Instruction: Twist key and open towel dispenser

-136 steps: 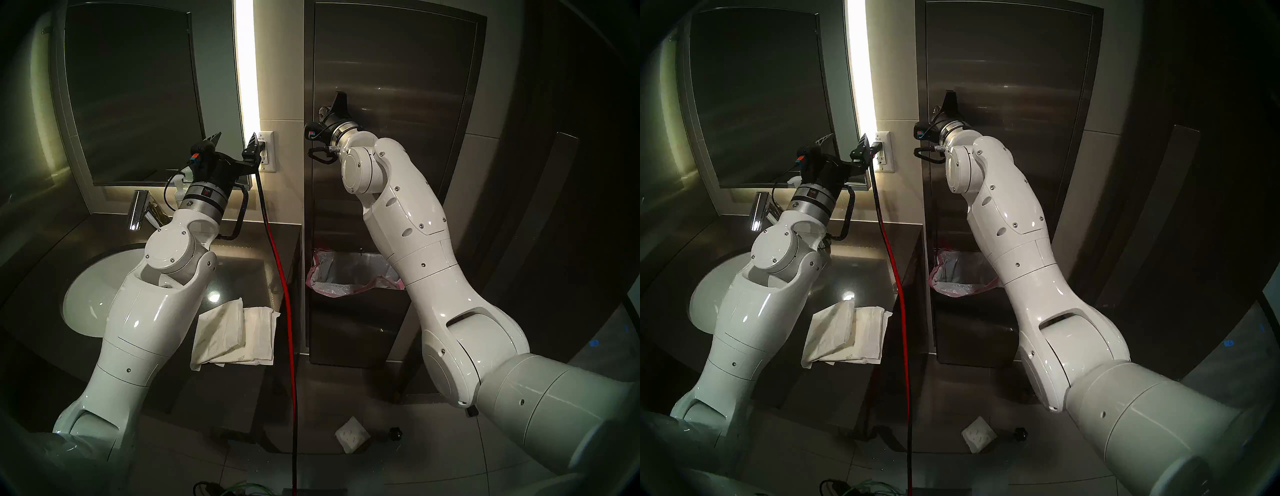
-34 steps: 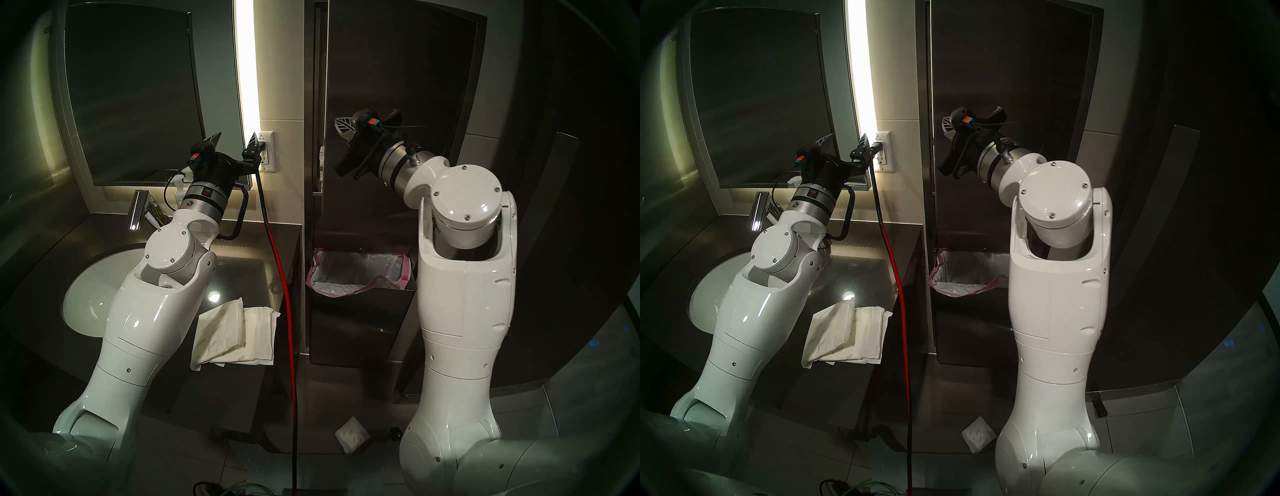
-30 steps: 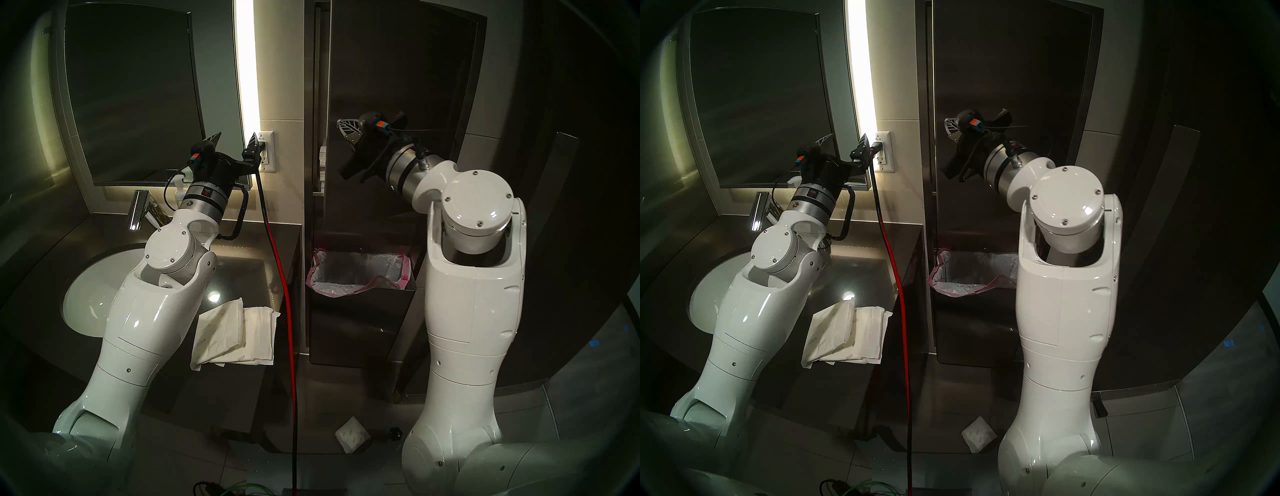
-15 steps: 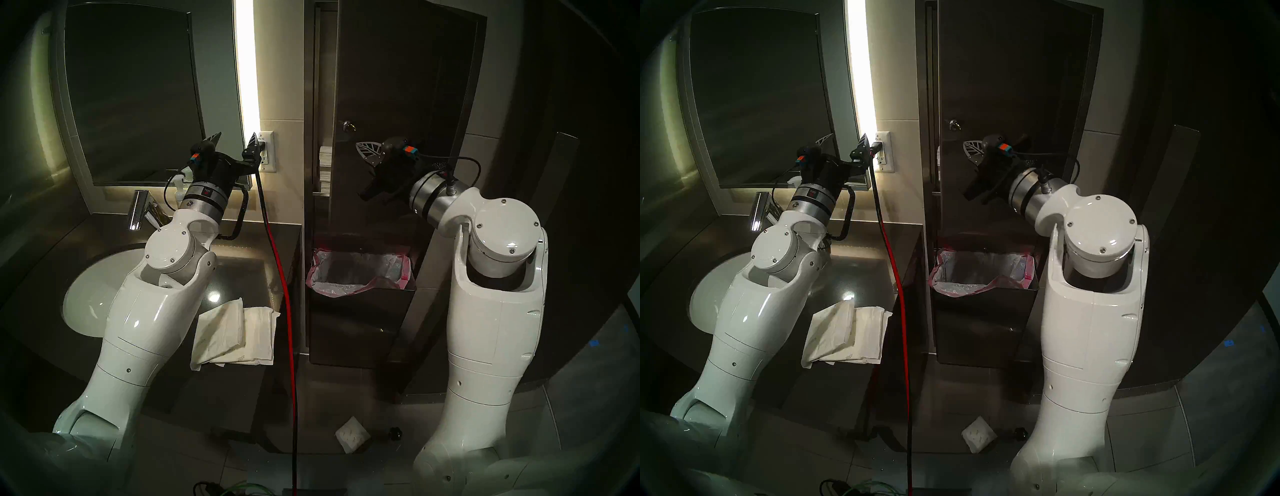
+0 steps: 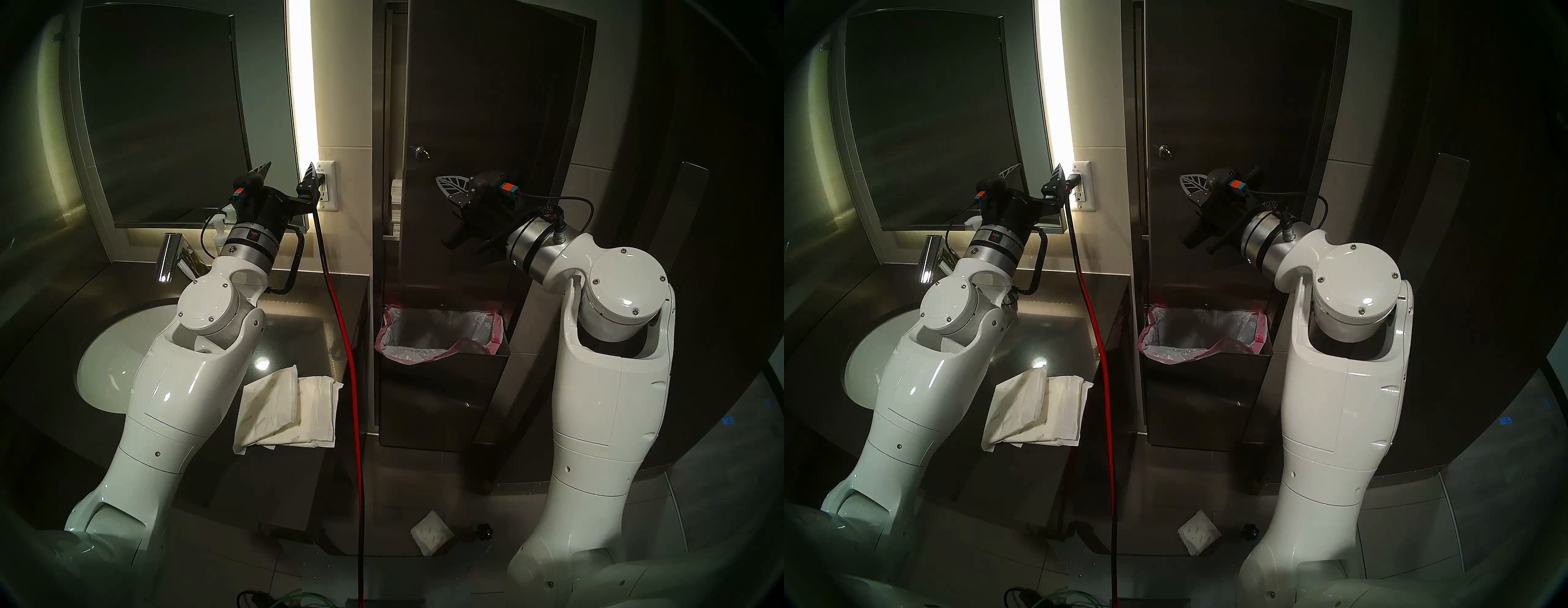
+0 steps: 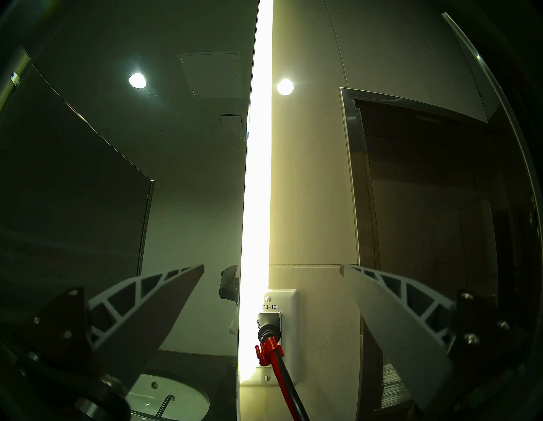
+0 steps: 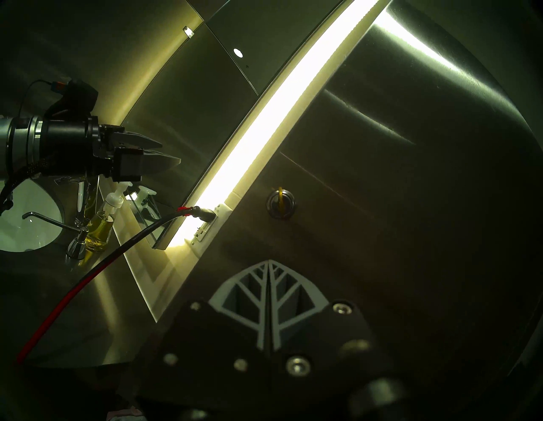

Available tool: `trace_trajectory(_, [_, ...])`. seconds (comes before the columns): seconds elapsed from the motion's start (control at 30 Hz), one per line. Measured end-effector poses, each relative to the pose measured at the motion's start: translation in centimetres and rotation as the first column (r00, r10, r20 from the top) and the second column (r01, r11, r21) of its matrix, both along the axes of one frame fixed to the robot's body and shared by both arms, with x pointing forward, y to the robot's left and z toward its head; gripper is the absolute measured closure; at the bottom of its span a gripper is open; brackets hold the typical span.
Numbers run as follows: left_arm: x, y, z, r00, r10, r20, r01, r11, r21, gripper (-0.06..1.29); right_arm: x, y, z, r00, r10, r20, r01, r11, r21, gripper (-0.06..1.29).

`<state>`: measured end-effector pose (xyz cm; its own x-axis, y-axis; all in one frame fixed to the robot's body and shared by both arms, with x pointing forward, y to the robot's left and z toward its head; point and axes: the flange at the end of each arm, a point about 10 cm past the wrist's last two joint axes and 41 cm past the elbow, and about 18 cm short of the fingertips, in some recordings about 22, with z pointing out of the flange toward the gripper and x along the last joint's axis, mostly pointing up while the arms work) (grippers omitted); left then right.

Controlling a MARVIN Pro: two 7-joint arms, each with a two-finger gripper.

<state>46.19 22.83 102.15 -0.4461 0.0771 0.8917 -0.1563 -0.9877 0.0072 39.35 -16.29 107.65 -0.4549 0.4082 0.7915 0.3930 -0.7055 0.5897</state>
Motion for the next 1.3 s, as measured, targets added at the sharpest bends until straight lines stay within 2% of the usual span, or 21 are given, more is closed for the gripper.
trace_trajectory(0.6, [0.0, 0.0, 0.0, 1.0, 0.0, 0.0, 0.0, 1.0, 0.0, -0.03, -0.6, 0.4, 0.1, 0.999, 0.04, -0.014, -0.04, 0.999, 0.014, 1.25])
trace_trajectory(0.63, [0.0, 0.0, 0.0, 1.0, 0.0, 0.0, 0.0, 1.0, 0.0, -0.03, -0.6, 0.4, 0.1, 0.999, 0.041, -0.016, -0.04, 0.999, 0.015, 1.19])
trace_trajectory(0.67, [0.0, 0.0, 0.0, 1.0, 0.0, 0.0, 0.0, 1.0, 0.0, -0.03, -0.6, 0.4, 0.1, 0.999, 0.04, -0.019, -0.04, 0.999, 0.017, 1.04])
trace_trajectory(0.7, [0.0, 0.0, 0.0, 1.0, 0.0, 0.0, 0.0, 1.0, 0.0, -0.03, -0.7, 0.4, 0.2, 0.999, 0.038, -0.02, -0.038, 0.999, 0.02, 0.95])
trace_trajectory(0.8, [0.0, 0.0, 0.0, 1.0, 0.0, 0.0, 0.0, 1.0, 0.0, -0.03, -0.8, 0.3, 0.3, 0.999, 0.026, -0.027, -0.025, 0.999, 0.034, 0.93])
trace_trajectory(0.93, [0.0, 0.0, 0.0, 1.0, 0.0, 0.0, 0.0, 1.0, 0.0, -0.03, -1.1, -1.3, 0.3, 0.999, -0.016, -0.038, 0.018, 0.999, 0.05, 0.77])
trace_trajectory(1.0, [0.0, 0.0, 0.0, 1.0, 0.0, 0.0, 0.0, 1.0, 0.0, -0.03, -1.3, -2.1, 0.2, 0.998, -0.036, -0.042, 0.038, 0.998, 0.05, 0.81])
trace_trajectory(1.07, [0.0, 0.0, 0.0, 1.0, 0.0, 0.0, 0.0, 1.0, 0.0, -0.03, -1.6, -3.2, 0.0, 0.997, -0.059, -0.05, 0.061, 0.997, 0.046, 0.93])
trace_trajectory(1.3, [0.0, 0.0, 0.0, 1.0, 0.0, 0.0, 0.0, 1.0, 0.0, -0.03, -3.0, -6.7, -0.8, 0.99, -0.112, -0.084, 0.114, 0.993, 0.017, 0.94])
